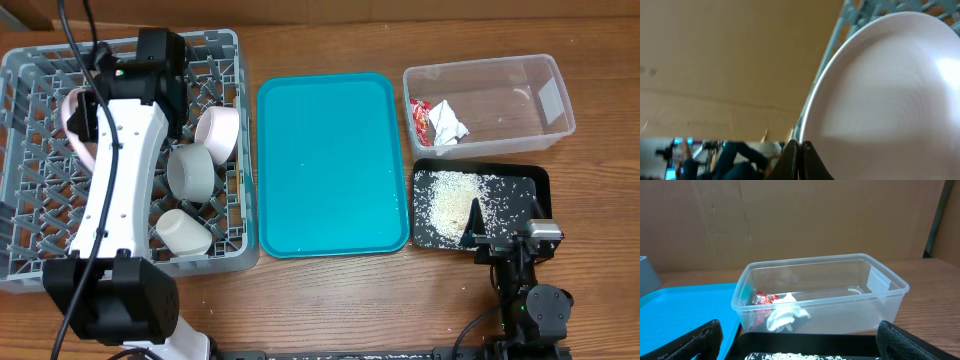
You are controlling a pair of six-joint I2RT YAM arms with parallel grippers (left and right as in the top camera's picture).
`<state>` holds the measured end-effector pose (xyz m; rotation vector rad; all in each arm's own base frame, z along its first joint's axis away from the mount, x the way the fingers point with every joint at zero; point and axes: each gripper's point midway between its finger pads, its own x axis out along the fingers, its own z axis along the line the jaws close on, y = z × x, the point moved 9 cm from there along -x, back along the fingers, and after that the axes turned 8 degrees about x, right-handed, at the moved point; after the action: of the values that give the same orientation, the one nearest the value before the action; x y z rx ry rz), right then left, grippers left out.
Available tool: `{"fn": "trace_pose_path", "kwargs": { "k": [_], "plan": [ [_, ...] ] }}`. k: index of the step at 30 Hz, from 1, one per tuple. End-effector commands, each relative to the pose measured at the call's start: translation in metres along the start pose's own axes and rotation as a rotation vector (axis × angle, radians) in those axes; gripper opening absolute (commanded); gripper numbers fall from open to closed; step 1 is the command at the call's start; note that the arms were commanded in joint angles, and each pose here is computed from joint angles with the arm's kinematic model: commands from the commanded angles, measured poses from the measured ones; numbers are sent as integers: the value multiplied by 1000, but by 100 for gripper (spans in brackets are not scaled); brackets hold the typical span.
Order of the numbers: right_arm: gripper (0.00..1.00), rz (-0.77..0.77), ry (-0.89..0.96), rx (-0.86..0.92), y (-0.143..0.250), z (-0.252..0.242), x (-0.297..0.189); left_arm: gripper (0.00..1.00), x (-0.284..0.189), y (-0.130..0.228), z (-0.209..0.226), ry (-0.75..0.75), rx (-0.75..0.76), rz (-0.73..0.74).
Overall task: Sort waste into correct bins and load items into the dishwasher
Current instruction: 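Stand the large plate upright in the dish rack with the left gripper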
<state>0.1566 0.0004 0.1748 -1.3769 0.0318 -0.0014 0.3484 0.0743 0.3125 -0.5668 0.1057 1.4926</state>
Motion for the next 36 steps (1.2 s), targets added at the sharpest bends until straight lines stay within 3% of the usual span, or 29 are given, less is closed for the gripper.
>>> {"fn": "trace_pose_path", "kwargs": {
  "k": [1, 5, 14, 18, 30, 36],
  "plan": [
    [100, -4, -2, -4, 2, 0, 0, 4, 1, -9, -16, 69, 165, -25],
    [100, -4, -2, -4, 2, 0, 0, 4, -1, -17, -27, 160, 264, -74],
    [100, -4, -2, -4, 2, 0, 0, 4, -2, -17, -34, 245, 338, -96],
    [100, -4, -2, -4, 2, 0, 0, 23, -2, -17, -34, 246, 338, -97],
    [100, -4, -2, -4, 2, 0, 0, 20, -10, -18, -35, 239, 337, -116],
    [100, -4, -2, -4, 2, 0, 0, 39, -54, -17, -35, 270, 227, -215]
  ]
}}
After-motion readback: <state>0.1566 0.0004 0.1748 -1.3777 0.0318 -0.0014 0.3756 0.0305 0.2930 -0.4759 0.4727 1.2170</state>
